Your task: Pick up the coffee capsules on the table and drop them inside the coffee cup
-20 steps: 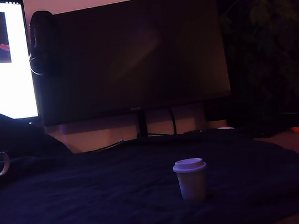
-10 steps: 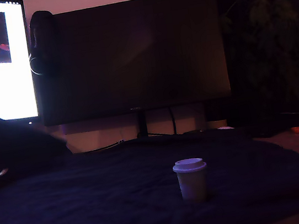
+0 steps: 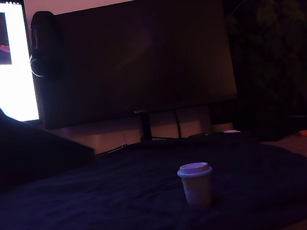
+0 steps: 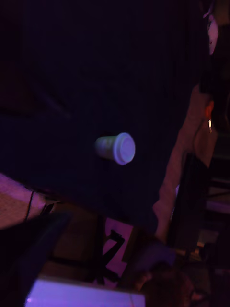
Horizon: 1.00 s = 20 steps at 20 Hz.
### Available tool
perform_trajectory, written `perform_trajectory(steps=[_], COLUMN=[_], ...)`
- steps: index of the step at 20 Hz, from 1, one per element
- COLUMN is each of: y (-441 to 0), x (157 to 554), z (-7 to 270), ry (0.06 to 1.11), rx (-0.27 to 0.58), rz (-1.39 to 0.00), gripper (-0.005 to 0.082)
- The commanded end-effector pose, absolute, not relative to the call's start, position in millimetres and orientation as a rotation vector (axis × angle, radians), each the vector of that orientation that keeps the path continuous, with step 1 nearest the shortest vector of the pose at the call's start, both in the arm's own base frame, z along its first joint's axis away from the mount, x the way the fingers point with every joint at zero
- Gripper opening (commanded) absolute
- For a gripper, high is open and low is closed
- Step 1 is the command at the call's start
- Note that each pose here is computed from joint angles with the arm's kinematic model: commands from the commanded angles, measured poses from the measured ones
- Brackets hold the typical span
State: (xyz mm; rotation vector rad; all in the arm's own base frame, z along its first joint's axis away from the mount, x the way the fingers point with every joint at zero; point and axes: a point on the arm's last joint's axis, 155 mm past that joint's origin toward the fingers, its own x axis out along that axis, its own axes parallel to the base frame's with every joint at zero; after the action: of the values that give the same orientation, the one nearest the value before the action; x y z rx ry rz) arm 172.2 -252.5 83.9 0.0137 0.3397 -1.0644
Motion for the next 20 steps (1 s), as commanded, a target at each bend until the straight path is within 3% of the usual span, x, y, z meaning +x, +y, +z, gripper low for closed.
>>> perform_trajectory(steps=[1, 9, 20], y=[-258, -282, -325], x=[174, 196, 213], z=[83, 66, 64], ry=[0.345, 0.417, 0.402], rx=[0.021, 0.041, 0.046], rz=[-1.072, -1.068, -1.114], gripper=[0.0596, 0.058, 0.0561])
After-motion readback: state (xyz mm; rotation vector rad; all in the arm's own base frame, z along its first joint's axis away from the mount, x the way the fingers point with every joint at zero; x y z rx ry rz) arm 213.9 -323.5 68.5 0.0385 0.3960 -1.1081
